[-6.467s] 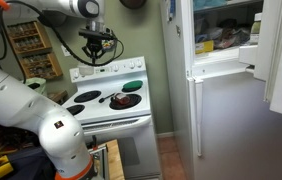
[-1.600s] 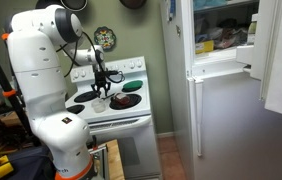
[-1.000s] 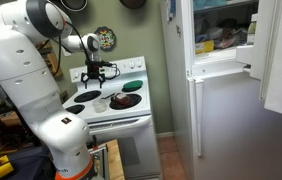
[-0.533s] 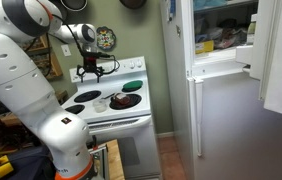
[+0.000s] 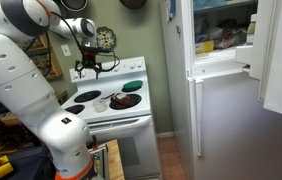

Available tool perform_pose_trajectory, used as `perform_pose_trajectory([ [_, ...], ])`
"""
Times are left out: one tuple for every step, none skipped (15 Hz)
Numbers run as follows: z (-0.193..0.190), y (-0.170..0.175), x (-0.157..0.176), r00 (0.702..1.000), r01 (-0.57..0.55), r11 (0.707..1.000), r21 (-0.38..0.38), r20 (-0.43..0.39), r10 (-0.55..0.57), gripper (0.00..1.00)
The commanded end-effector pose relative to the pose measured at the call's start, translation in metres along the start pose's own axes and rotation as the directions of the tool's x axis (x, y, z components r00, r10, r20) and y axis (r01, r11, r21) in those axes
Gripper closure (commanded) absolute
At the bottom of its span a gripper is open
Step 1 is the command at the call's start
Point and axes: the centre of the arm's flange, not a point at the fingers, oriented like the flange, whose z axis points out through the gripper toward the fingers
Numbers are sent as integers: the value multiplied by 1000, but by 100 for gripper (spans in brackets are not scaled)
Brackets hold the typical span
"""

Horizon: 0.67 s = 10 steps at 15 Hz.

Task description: Open the top door of the refrigerator, pick up the clear lunch box and put it on the hob of the stove

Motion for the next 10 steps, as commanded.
perform_pose_trajectory([
  [-13, -10, -6, 999, -29, 998, -55, 17, 30, 0],
  [-16, -12, -7, 999, -38, 996, -84, 8, 39, 0],
  [-19, -14, -8, 999, -49, 994, -102, 10, 50, 0],
  [-23, -16, -10, 998, -53, 992, -112, 14, 55, 0],
  [-26, -18, -10, 998, -58, 991, -124, 18, 60, 0],
  [-28, -20, -11, 998, -62, 989, -136, 19, 65, 0],
  [-30, -21, -11, 998, -61, 988, -144, 24, 66, 0],
  [-27, -12, -9, 999, -43, 992, -116, 3, 44, 0],
  [-29, -14, -9, 999, -45, 991, -127, 3, 45, 0],
  [-30, -15, -9, 999, -45, 990, -132, 3, 46, 0],
])
